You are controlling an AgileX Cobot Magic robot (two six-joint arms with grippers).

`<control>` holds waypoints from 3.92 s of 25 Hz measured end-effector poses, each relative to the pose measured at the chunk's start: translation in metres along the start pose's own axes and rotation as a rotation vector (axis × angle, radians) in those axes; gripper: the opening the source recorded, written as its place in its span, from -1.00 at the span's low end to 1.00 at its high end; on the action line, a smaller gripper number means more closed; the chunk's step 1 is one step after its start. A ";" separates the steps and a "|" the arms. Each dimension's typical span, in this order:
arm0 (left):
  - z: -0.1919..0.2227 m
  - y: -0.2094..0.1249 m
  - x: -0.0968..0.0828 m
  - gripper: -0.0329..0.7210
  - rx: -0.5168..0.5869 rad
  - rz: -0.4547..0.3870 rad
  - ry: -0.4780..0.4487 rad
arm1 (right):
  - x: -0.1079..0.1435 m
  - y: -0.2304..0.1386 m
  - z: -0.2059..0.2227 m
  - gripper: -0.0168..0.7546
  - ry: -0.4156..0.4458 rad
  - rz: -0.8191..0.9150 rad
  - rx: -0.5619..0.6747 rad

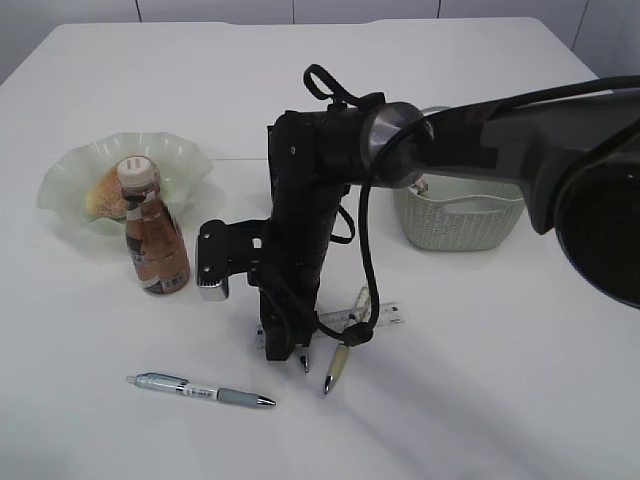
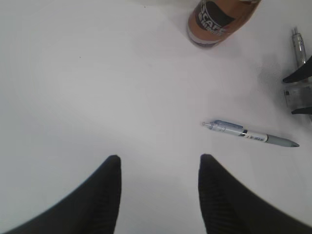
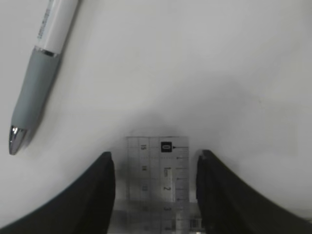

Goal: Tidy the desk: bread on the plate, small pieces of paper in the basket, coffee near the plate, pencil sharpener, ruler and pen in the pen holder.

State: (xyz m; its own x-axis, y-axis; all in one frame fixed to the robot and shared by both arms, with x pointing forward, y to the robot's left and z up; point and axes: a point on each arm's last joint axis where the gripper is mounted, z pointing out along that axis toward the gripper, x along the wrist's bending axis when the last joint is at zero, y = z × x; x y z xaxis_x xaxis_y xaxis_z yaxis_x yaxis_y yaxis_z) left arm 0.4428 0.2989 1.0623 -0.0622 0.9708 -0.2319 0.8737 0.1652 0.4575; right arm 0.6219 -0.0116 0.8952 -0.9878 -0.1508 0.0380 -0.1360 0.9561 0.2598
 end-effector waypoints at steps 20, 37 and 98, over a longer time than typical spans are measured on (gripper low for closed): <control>0.000 0.001 0.000 0.09 -0.014 0.000 0.001 | -0.013 0.019 -0.036 -0.25 -0.068 -0.016 -0.064; 0.000 0.000 0.000 0.09 -0.005 0.000 0.000 | -0.050 -0.046 -0.176 -0.25 -0.272 0.203 -0.408; 0.000 -0.005 0.000 0.09 0.060 0.000 -0.005 | -0.138 -0.100 -0.153 -0.23 -0.720 0.456 -1.237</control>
State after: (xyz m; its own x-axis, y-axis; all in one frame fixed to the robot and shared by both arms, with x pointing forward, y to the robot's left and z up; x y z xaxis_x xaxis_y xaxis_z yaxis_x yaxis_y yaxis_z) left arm 0.4379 0.2976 1.0600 -0.0599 0.9699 -0.2362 0.9012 0.1543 0.4050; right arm 0.7834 -0.1247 1.0115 -0.8014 0.5970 -0.0358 -0.0301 0.0195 0.9994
